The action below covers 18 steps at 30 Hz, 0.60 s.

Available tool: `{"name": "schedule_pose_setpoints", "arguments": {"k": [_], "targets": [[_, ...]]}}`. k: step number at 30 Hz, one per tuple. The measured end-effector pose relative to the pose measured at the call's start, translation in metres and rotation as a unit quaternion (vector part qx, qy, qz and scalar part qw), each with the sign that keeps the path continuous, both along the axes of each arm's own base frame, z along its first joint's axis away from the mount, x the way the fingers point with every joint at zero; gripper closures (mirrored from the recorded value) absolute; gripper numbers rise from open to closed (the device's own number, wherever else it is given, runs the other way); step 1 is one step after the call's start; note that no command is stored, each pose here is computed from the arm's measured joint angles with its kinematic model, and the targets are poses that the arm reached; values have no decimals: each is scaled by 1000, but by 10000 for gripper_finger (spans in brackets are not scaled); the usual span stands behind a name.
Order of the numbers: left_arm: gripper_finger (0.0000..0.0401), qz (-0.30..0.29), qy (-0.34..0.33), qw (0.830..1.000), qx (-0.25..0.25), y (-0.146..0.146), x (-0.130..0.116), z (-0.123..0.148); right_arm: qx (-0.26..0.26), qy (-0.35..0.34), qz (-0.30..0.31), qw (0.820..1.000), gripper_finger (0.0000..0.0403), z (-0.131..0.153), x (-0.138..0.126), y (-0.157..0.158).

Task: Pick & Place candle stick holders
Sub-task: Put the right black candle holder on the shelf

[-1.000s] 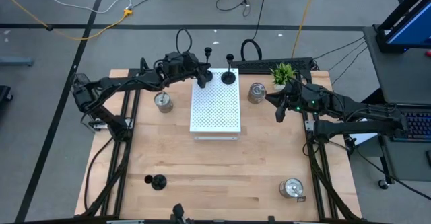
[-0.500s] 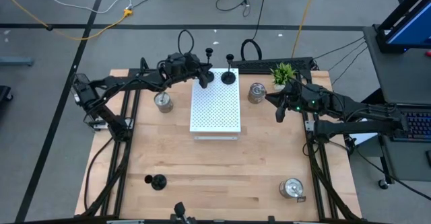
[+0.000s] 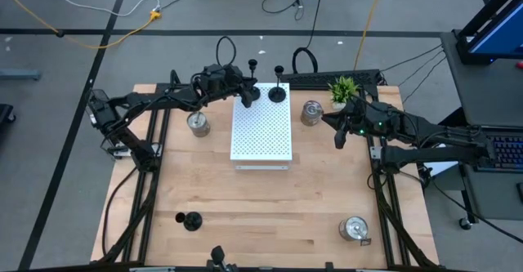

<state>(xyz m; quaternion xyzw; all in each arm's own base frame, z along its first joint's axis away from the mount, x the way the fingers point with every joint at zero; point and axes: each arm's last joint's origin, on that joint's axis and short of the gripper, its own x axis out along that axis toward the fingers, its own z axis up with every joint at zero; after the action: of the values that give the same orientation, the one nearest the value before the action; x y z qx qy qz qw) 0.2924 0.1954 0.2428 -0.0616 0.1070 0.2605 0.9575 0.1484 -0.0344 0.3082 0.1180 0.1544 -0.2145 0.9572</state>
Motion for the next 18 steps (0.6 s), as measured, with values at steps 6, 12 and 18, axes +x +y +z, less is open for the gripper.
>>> {"name": "schedule_pose_setpoints", "arguments": {"k": [6,12,18], "targets": [[378,0,3,1000,-3,0,0,-1,0,0,0,1000,360,0,0,0],[377,-1,10,1000,-11,-1,0,-2,0,0,0,1000,360,0,0,0],[377,-1,12,1000,-13,-1,0,-3,0,0,0,1000,360,0,0,0]]}}
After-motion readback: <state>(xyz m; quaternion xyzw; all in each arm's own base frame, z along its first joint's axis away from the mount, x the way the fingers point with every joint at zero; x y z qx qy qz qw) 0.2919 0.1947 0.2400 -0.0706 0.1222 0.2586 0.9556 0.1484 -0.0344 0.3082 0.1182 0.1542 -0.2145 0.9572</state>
